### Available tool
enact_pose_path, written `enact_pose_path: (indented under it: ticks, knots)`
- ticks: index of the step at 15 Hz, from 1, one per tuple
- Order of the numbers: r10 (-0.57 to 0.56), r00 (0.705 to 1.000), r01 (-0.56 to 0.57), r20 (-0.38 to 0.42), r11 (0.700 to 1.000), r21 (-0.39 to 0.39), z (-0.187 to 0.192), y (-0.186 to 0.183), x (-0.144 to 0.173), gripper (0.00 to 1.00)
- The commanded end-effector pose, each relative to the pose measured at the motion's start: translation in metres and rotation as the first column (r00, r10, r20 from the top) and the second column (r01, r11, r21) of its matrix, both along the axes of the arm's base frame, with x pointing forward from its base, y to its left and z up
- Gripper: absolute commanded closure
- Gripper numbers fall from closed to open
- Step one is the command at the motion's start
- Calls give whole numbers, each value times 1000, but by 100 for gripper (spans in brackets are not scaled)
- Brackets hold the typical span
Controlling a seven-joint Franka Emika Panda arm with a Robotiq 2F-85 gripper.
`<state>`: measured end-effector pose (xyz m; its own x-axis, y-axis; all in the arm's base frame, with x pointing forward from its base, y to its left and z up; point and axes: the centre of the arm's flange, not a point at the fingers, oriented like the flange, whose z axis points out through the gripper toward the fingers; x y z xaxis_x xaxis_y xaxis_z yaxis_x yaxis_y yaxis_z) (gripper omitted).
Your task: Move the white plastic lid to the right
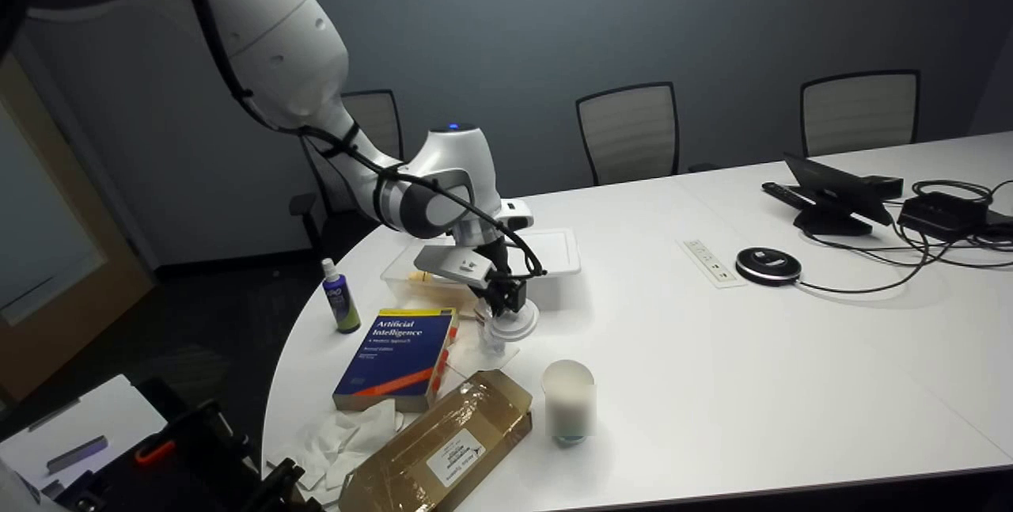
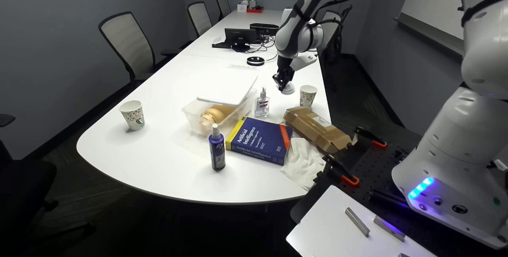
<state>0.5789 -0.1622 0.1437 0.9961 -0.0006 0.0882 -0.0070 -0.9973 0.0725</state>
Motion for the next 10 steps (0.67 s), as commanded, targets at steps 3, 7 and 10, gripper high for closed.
enact_pose_path:
  ticks: [3,7,10]
  knots:
    - [-10,1000,10,-13,999,53,-62,-18,35,98]
    - [-21,1000,22,-19,998,61,-90,-27,51,98]
    - [-23,1000,24,-20,998,66,-109,-30,60,98]
